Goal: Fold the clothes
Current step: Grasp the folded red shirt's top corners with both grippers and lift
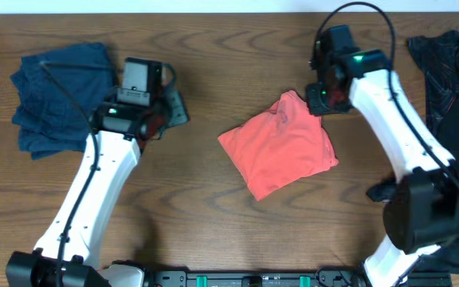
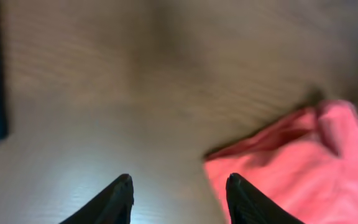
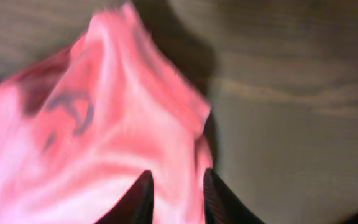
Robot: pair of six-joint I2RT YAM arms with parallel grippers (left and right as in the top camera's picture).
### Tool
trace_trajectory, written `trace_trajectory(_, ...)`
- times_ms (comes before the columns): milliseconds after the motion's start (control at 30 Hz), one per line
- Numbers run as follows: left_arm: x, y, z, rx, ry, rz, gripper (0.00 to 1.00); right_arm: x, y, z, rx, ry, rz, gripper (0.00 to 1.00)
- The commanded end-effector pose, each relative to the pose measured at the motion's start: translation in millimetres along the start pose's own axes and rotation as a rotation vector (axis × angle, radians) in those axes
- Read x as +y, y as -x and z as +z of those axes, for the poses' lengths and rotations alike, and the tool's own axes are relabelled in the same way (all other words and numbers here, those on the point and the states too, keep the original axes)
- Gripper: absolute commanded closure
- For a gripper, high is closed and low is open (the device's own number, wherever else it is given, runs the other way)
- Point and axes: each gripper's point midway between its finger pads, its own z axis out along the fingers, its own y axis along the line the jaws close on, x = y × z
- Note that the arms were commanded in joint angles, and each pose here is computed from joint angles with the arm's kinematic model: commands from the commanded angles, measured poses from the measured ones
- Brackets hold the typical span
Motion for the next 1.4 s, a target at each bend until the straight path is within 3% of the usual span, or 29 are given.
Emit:
trace_trajectory(0,-24.7,-12.9,21.4,0.042,-0.055,0.139,0.50,26.5,-22.5,8.9,0.081,0.139,-0.038,0.78)
trace_trajectory(100,-48.6,-31.2,46.8,0.094,-0.102,0.230,0.50,46.4,-46.4,23.9,0.158,0.240,0.002,0.77)
trace_trajectory(267,-77.2,-74.2,92.4,0.204,-0.153,0.379,0.50,45.7,-74.5,59.5,0.211,0.235,0.078,0.76)
trace_trajectory(533,-65.3,-125.9,149.7,0.354,-0.098,0.423,0.50,22.5,-83.4,99.9,0.141,0.118,0.061,0.76)
trace_trajectory(700,-22.6,-144.4,159.1,0.444,0.086,0.293,0.51,-7.1,-72.2,114.2,0.047,-0.034,0.065,0.70)
trace_trajectory(800,-10.1,-161.2,149.8,0.517,0.168,0.120,0.57,-14.1,-49.8,116.5,-0.052,-0.039,0.059,0.70)
trace_trajectory(933,-14.4,-195.6,129.2,0.659,0.216,-0.060,0.61,-12.7,-13.5,111.9,-0.197,-0.026,-0.009,0.67)
trace_trajectory(1033,-23.9,-212.3,115.5,0.720,0.226,-0.097,0.61,-9.2,11.4,105.2,-0.301,-0.018,-0.050,0.60)
trace_trajectory(1167,-40.1,-197.7,97.7,0.664,0.172,-0.061,0.61,-7.1,23.1,90.4,-0.324,-0.018,-0.069,0.52)
trace_trajectory(1267,-43.7,-156.5,79.4,0.498,0.154,-0.007,0.60,-6.0,25.9,62.4,-0.335,-0.014,-0.057,0.50)
trace_trajectory(1367,-46.0,-105.4,60.2,0.284,0.132,0.051,0.38,-1.5,23.7,25.9,-0.354,0.012,-0.051,0.47)
